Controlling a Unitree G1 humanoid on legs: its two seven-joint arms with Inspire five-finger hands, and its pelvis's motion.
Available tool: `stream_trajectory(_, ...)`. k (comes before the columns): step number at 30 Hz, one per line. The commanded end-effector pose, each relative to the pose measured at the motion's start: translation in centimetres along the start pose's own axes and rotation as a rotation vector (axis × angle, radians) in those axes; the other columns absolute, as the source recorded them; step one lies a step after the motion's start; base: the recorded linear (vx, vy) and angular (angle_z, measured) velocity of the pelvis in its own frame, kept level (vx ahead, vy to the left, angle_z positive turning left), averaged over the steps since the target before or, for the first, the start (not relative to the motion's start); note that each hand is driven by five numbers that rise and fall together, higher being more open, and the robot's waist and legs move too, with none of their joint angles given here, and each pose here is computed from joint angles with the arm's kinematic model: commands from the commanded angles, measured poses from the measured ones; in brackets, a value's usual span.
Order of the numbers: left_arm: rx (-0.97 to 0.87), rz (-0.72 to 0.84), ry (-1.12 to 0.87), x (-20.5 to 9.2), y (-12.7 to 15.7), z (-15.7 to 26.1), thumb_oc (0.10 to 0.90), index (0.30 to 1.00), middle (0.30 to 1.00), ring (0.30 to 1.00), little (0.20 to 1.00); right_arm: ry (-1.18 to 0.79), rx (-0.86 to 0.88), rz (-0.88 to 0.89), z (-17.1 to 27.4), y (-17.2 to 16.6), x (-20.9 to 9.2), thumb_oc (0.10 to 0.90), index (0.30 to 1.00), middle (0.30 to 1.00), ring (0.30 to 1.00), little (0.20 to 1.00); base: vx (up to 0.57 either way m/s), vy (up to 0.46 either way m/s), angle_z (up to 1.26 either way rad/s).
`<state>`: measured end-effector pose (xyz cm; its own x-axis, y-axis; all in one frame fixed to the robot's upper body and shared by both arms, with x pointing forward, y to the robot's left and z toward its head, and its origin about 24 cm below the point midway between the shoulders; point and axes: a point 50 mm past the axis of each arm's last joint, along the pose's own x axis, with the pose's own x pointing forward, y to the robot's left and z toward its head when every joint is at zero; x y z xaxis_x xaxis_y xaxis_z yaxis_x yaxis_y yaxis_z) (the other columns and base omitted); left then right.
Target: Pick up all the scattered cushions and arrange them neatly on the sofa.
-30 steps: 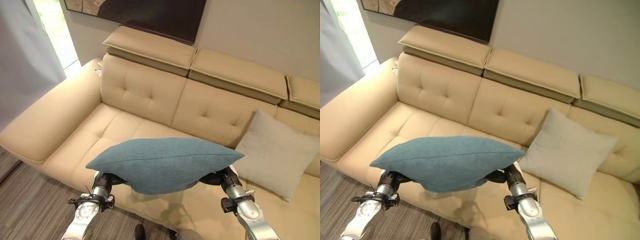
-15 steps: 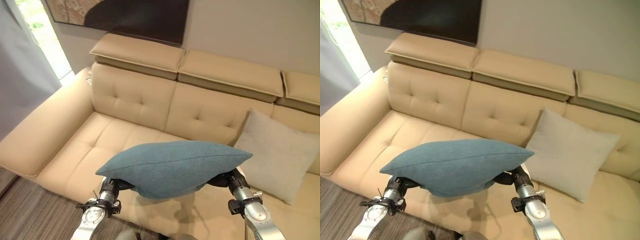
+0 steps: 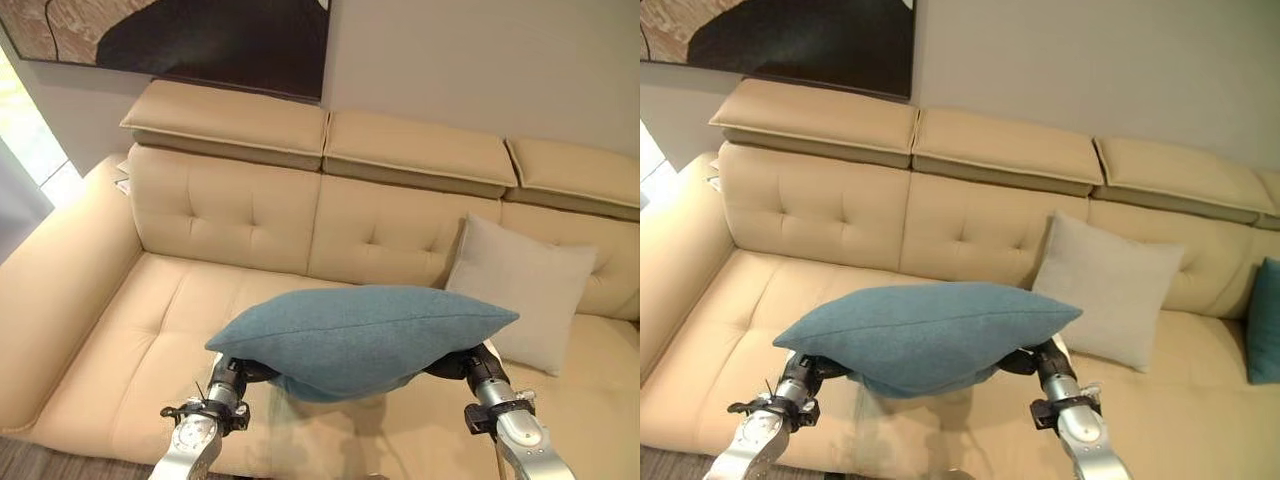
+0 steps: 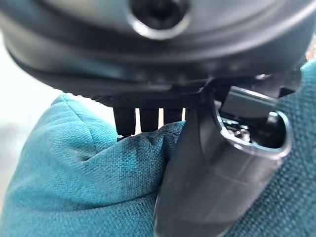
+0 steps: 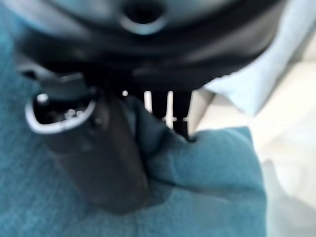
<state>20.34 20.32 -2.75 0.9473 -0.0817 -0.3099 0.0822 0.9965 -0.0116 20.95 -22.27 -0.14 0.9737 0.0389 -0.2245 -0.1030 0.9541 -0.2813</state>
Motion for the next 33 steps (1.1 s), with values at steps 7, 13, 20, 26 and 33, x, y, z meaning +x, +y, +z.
stream_trajectory(7, -0.053, -0.067, -0.43, 0.6, -1.3, 8.2, 0.4, 0.3, 0.3, 0.3, 0.3, -0.329, 0.029, 0.071, 6.6, 1.7, 2.6, 0.4, 0.3, 0.3, 0.3, 0.3, 0.05, 0.143, -0.74)
stream_trajectory(13, -0.08, -0.077, -0.426, 0.8, -2.0, 7.9, 0.4, 0.3, 0.3, 0.3, 0.3, -0.324, 0.026, 0.035, 6.4, 1.0, 2.4, 0.4, 0.3, 0.3, 0.3, 0.3, 0.09, -0.054, 0.17)
stream_trajectory(20, -0.092, -0.112, -0.462, 1.3, -2.8, 8.9, 0.4, 0.3, 0.3, 0.3, 0.3, -0.312, 0.026, -0.022, 6.1, -0.3, 2.1, 0.4, 0.3, 0.3, 0.3, 0.3, 0.0, -0.068, 0.4)
stream_trajectory(26, -0.081, -0.132, -0.481, 1.2, -3.1, 9.3, 0.4, 0.3, 0.3, 0.3, 0.3, -0.298, 0.008, -0.054, 5.8, -0.9, 2.1, 0.4, 0.3, 0.3, 0.3, 0.3, 0.09, 0.074, 0.21)
stream_trajectory(33, -0.064, -0.11, -0.487, 0.9, -2.4, 9.5, 0.4, 0.3, 0.3, 0.3, 0.3, -0.311, 0.011, -0.045, 6.2, -0.5, 2.3, 0.4, 0.3, 0.3, 0.3, 0.3, 0.1, 0.122, -0.19)
